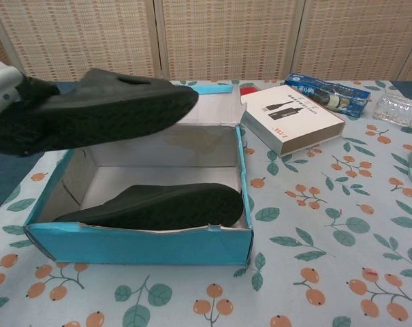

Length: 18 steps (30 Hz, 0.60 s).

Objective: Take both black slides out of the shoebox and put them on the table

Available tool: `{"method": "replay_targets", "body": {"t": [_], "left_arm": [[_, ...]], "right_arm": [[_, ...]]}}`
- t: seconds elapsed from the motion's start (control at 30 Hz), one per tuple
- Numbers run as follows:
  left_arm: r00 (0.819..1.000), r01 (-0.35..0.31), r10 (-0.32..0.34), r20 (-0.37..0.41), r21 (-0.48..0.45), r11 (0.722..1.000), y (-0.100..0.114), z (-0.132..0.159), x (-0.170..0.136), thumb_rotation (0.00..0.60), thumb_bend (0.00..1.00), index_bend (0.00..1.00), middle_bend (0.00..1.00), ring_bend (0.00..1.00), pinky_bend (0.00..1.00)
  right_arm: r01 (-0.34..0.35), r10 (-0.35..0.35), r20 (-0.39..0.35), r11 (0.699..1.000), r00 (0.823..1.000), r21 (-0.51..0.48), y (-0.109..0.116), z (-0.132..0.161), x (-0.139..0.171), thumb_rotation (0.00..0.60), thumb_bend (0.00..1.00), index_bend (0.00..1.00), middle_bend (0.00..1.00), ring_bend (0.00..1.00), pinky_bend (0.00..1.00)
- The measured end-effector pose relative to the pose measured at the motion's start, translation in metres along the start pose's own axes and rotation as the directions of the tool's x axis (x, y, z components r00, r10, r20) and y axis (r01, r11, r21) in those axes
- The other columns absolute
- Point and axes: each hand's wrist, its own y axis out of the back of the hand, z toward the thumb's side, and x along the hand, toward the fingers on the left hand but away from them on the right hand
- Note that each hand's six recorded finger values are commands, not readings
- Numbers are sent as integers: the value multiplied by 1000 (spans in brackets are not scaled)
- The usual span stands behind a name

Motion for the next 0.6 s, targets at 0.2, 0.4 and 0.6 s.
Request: {"method": "replay_targets", "body": {"t": [0.2, 0.4, 0.6], "left_arm": [[994, -28, 31, -100, 36, 999, 13, -63, -20, 600, 723, 774, 805, 558, 600], [977, 0, 28, -212, 131, 991, 5, -129, -42, 600, 734, 764, 796, 558, 573], [952, 95, 0, -307, 295, 951, -23, -189, -57, 600, 731, 732, 764, 557, 522]], "right_arm": [[0, 0, -2, 1000, 1000, 2, 0, -1, 0, 558, 134, 0, 0, 0, 0], [-14, 14, -28, 1000, 1000, 2, -3, 6, 3, 559, 135, 0, 0, 0, 0], [-20, 20, -55, 1000, 998, -2, -3, 12, 6, 558, 137, 0, 0, 0, 0]]}}
